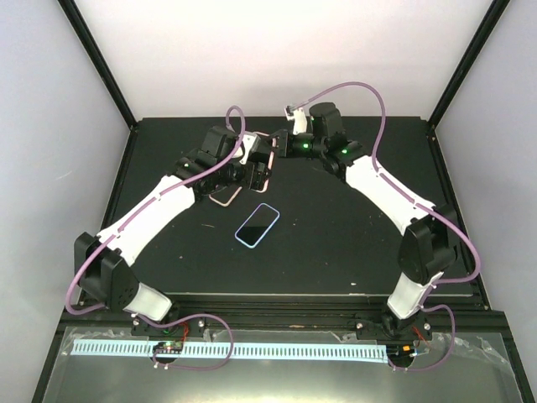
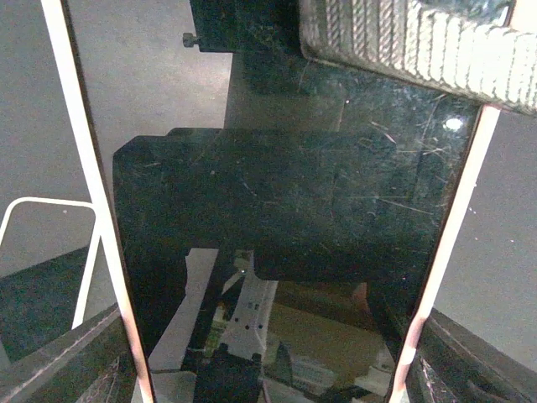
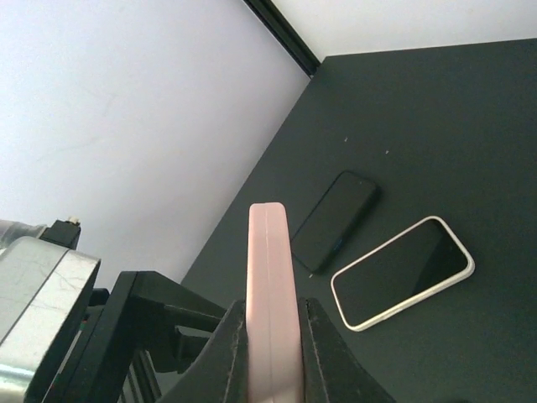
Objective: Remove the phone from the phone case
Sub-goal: Pick up the phone at the center of the board.
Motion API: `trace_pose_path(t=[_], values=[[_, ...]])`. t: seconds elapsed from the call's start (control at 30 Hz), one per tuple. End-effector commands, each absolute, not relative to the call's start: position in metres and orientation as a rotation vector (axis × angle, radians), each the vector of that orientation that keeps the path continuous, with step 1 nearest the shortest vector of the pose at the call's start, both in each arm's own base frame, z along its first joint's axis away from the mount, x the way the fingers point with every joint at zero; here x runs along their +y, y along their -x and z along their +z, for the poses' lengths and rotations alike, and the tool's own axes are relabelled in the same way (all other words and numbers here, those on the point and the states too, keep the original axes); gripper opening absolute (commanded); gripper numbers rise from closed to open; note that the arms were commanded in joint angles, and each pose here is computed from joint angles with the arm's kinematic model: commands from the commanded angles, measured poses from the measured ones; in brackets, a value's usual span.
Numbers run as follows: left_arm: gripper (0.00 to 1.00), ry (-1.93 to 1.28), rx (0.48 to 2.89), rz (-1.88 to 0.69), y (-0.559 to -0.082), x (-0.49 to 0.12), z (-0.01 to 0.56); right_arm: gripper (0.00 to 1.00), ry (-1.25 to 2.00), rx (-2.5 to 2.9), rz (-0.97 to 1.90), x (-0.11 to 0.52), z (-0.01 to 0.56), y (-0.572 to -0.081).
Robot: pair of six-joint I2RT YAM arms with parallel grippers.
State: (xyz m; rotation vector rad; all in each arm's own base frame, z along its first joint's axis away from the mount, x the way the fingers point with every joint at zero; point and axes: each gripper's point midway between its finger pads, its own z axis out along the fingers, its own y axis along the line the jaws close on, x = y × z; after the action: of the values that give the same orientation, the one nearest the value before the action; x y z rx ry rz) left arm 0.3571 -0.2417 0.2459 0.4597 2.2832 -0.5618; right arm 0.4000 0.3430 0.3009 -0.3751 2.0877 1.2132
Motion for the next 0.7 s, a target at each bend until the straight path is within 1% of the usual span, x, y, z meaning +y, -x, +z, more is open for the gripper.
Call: trace_pose_path(t=[0.0, 0.03, 0.07, 0.2, 0.3, 0.43, 0.5, 0.53, 0.57, 0.67], values=[[0.88, -0.489, 2.165, -0.610, -0.359, -0.245, 0.292, 0.01, 0.484, 1.979, 1.187, 0.340, 0.330, -0.383], [0.96, -0.505, 2.157, -0.613, -0.357, -0.242, 0.294, 0.01, 0.537, 1.952, 1.201, 0.340, 0.336, -0.374], [0.99, -0.535, 2.141, -0.644, -0.353, -0.242, 0.297, 0.01, 0.577, 1.937, 1.202, 0.339, 0.339, -0.366], [0.99, -0.712, 2.052, -0.800, -0.334, -0.247, 0.309, 0.01, 0.717, 1.878, 1.223, 0.338, 0.348, -0.344], [0.99, -0.834, 1.986, -0.932, -0.314, -0.247, 0.319, 0.01, 0.809, 1.838, 1.318, 0.341, 0.353, -0.329], [0.99, -0.915, 1.985, -0.983, -0.296, -0.234, 0.306, 0.01, 0.904, 1.781, 1.477, 0.340, 0.359, -0.316], [0.99, -0.903, 1.976, -1.016, -0.290, -0.229, 0.298, 0.01, 0.872, 1.823, 1.474, 0.338, 0.350, -0.318], [0.99, -0.877, 1.957, -1.077, -0.287, -0.229, 0.307, 0.01, 0.844, 1.829, 1.507, 0.336, 0.351, -0.315], [0.99, -0.873, 1.899, -1.131, -0.276, -0.229, 0.330, 0.01, 0.863, 1.792, 1.547, 0.334, 0.361, -0.306], [0.99, -0.888, 1.783, -1.120, -0.263, -0.228, 0.377, 0.01, 0.907, 1.723, 1.517, 0.324, 0.391, -0.292]])
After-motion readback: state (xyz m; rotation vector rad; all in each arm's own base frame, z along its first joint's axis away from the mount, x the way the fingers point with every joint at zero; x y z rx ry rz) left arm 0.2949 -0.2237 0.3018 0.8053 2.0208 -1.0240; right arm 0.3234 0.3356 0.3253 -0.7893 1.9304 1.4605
